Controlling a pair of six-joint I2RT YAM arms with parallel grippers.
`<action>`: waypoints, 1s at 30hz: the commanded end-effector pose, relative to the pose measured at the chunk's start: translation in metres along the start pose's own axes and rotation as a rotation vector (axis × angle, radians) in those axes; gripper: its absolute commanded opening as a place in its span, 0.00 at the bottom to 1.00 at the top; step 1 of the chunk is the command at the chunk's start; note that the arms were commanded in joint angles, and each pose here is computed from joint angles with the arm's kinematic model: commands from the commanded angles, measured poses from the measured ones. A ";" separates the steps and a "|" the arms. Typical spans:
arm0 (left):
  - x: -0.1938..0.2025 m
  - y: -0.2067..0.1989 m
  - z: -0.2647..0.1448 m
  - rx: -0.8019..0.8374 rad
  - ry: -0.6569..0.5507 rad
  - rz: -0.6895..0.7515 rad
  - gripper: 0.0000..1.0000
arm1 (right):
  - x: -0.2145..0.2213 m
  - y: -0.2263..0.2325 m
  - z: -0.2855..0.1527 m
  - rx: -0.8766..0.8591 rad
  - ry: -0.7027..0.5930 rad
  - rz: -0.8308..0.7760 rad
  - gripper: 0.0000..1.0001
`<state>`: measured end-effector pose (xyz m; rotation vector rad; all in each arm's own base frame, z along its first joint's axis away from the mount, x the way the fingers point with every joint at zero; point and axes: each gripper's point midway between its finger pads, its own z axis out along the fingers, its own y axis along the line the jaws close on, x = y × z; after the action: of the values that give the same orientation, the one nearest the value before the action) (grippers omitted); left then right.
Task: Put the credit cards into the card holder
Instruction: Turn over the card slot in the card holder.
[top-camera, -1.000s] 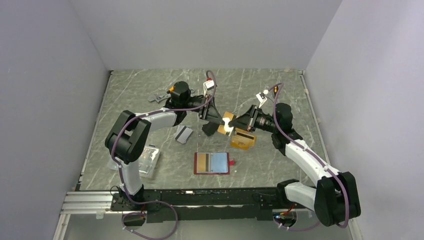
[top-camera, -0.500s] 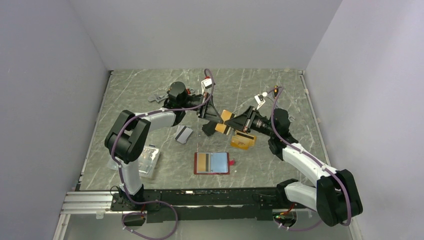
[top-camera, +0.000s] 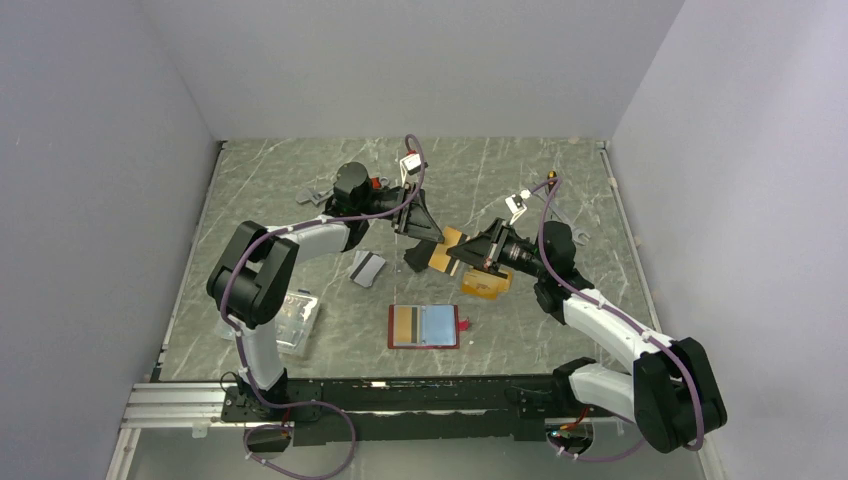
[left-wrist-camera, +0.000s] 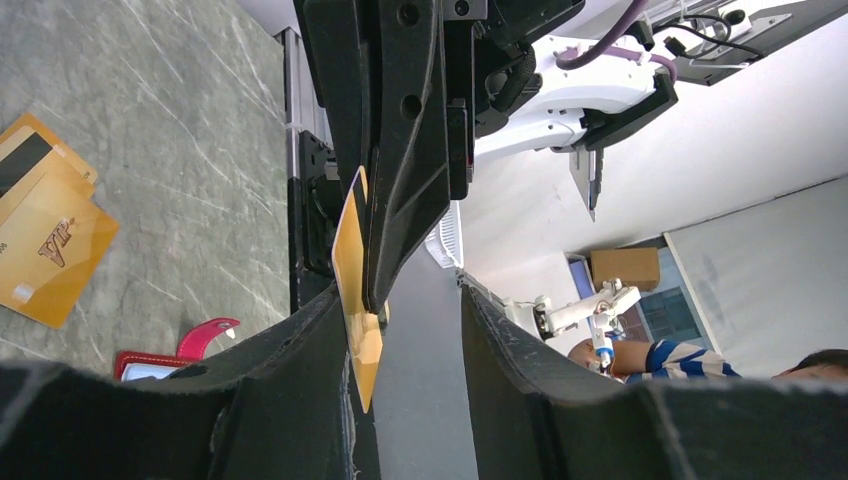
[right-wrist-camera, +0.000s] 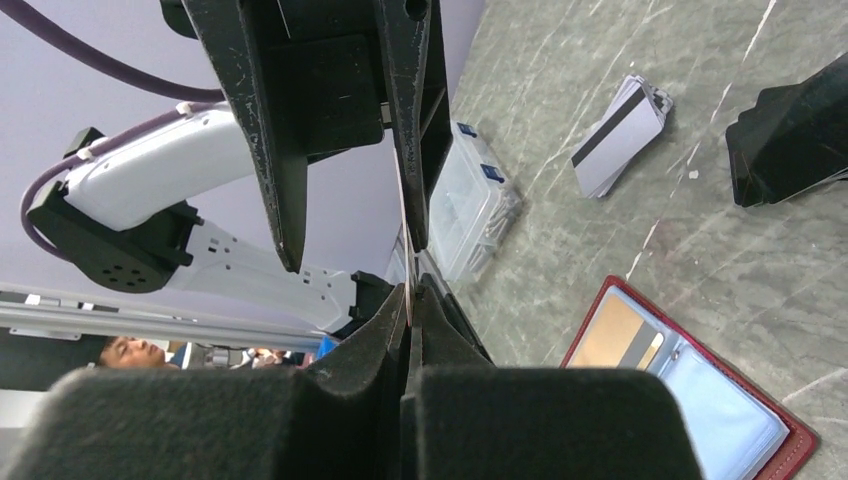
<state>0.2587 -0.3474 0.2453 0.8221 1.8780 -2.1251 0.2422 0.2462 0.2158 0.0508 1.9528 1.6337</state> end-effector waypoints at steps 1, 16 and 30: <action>-0.012 -0.034 -0.003 0.027 -0.020 0.118 0.49 | 0.008 -0.005 0.004 0.031 0.029 -0.037 0.00; -0.033 -0.048 -0.035 0.003 -0.059 0.220 0.49 | 0.049 -0.033 -0.011 0.137 0.131 -0.031 0.00; 0.058 0.053 -0.091 -0.662 0.322 0.514 0.70 | 0.104 -0.105 -0.038 0.414 0.233 0.025 0.00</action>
<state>0.2940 -0.2990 0.2377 1.0650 1.8682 -1.3575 0.1770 0.2333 0.1021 0.0496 2.3841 1.3916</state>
